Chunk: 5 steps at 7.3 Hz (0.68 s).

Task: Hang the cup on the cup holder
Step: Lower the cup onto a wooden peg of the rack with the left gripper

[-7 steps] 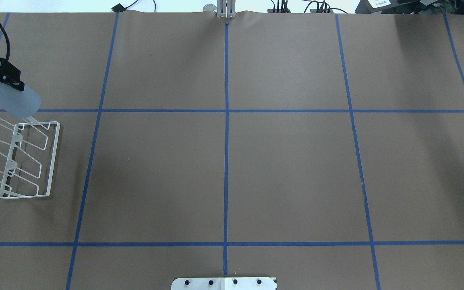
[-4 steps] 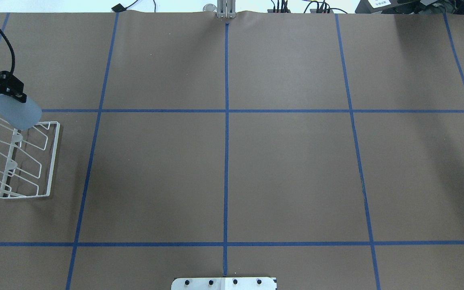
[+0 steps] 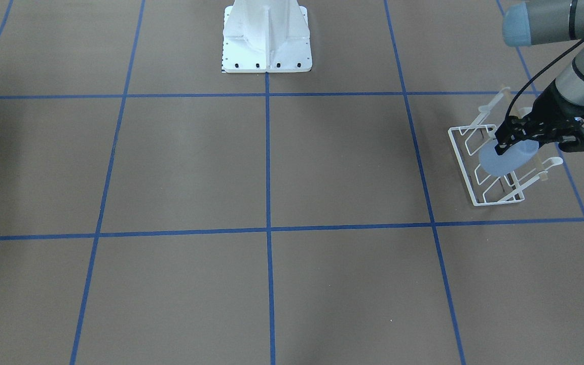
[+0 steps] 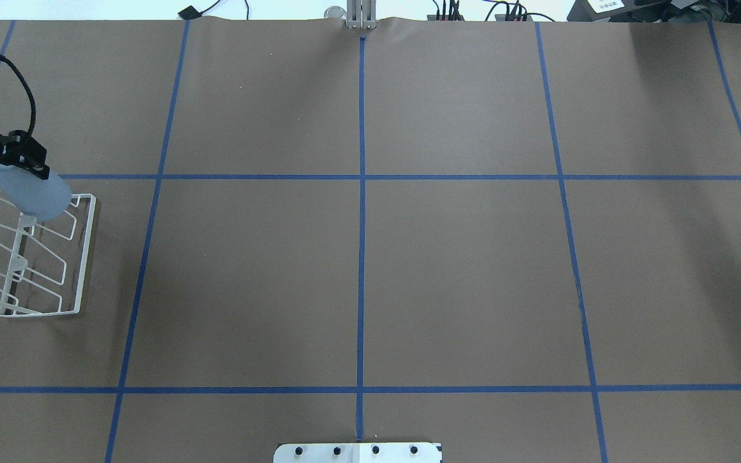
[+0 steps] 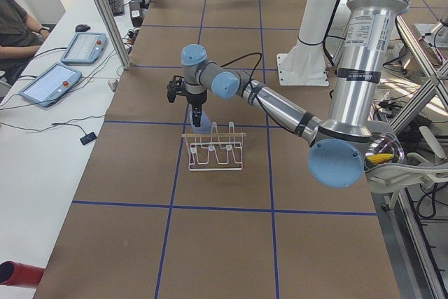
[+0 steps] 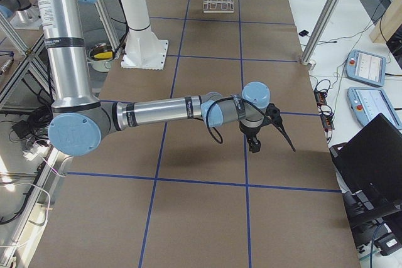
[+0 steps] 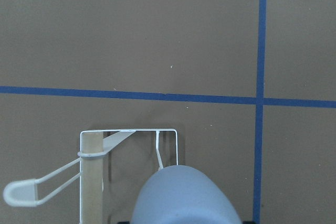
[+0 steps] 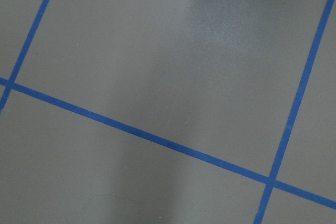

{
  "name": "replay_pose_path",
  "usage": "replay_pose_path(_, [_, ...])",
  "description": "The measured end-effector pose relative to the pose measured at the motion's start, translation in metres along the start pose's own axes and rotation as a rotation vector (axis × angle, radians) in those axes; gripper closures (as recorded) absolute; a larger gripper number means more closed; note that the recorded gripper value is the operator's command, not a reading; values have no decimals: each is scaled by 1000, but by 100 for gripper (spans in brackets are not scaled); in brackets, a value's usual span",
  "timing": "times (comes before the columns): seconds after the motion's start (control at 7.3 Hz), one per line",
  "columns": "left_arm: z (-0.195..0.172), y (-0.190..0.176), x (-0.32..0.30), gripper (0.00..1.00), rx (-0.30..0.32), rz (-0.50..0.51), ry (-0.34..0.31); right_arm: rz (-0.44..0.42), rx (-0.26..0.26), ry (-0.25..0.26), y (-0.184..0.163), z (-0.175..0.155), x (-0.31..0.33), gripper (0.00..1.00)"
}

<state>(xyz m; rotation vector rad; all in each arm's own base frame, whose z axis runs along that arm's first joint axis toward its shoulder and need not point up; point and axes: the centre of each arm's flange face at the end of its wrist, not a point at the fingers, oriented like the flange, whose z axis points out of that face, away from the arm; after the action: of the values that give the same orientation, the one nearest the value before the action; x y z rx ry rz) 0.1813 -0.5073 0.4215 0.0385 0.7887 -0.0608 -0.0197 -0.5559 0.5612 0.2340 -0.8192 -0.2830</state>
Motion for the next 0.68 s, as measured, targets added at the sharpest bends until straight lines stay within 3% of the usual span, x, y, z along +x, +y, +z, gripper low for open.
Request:
replay_pose_path(0.14, [2, 0, 0, 2, -3, 1, -2, -1, 1, 0, 0, 0, 0, 0])
replay_pose_path(0.68, [3, -1, 0, 2, 0, 3, -6, -4, 6, 1, -2, -3, -2, 0])
